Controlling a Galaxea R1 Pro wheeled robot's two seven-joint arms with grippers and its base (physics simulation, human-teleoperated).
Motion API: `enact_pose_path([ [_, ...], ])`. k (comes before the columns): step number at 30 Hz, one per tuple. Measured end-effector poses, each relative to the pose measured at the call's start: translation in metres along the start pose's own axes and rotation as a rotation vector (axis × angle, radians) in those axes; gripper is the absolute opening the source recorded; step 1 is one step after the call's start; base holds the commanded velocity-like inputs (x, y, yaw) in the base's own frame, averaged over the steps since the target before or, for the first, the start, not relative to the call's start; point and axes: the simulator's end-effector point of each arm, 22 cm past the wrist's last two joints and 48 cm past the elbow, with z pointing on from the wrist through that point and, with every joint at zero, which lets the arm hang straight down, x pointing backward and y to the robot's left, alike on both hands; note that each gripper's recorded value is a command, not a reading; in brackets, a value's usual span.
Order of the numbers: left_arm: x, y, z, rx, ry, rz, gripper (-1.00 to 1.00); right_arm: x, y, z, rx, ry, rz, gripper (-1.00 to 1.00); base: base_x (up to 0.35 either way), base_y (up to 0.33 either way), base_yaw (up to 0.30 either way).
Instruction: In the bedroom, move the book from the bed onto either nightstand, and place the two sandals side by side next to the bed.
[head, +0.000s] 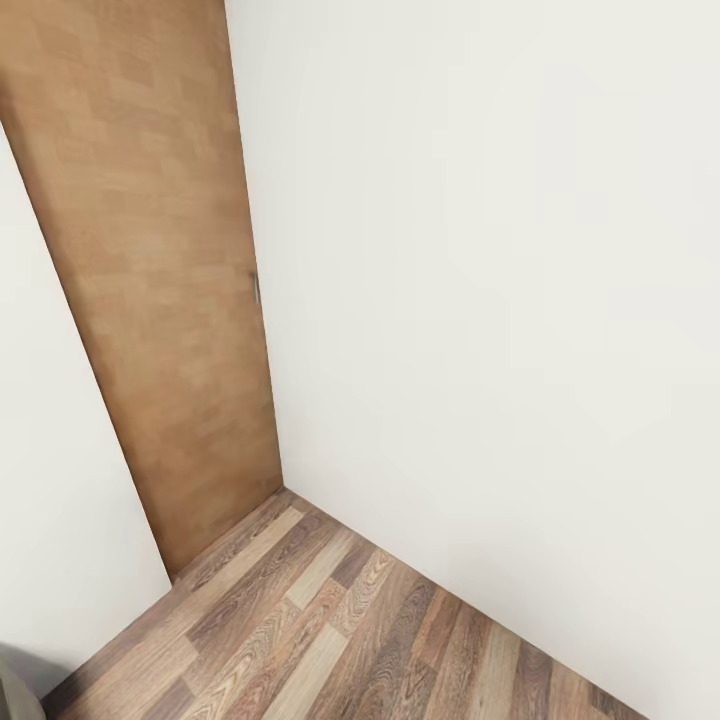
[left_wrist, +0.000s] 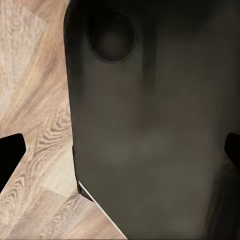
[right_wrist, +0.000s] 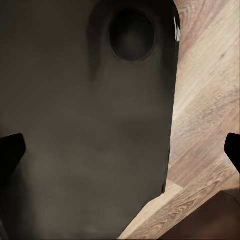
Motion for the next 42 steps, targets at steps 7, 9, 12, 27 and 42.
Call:
enact_pose_path([
  [7, -0.005, -0.003, 0.000, 0.005, -0.012, 0.000, 1.00, 0.000, 0.003, 0.000, -0.015, 0.000, 0.003, 1.00, 0.000, 0.000, 0.000],
  [9, -0.005, -0.003, 0.000, 0.005, -0.014, 0.000, 1.00, 0.000, 0.003, 0.000, -0.014, 0.000, 0.000, 1.00, 0.000, 0.000, 0.000],
  [12, -0.006, -0.003, 0.000, 0.004, -0.014, 0.000, 1.00, 0.000, 0.002, 0.000, -0.014, 0.000, 0.001, 1.00, 0.000, 0.000, 0.000],
  [27, -0.043, 0.003, -0.002, -0.003, -0.123, -0.001, 1.00, -0.013, -0.001, 0.000, -0.009, -0.046, 0.003, 1.00, 0.000, 0.000, 0.000],
  [42, -0.270, -0.002, -0.080, 0.000, -0.624, -0.001, 1.00, -0.150, -0.010, -0.023, 0.007, -0.308, 0.004, 1.00, 0.000, 0.000, 0.000],
])
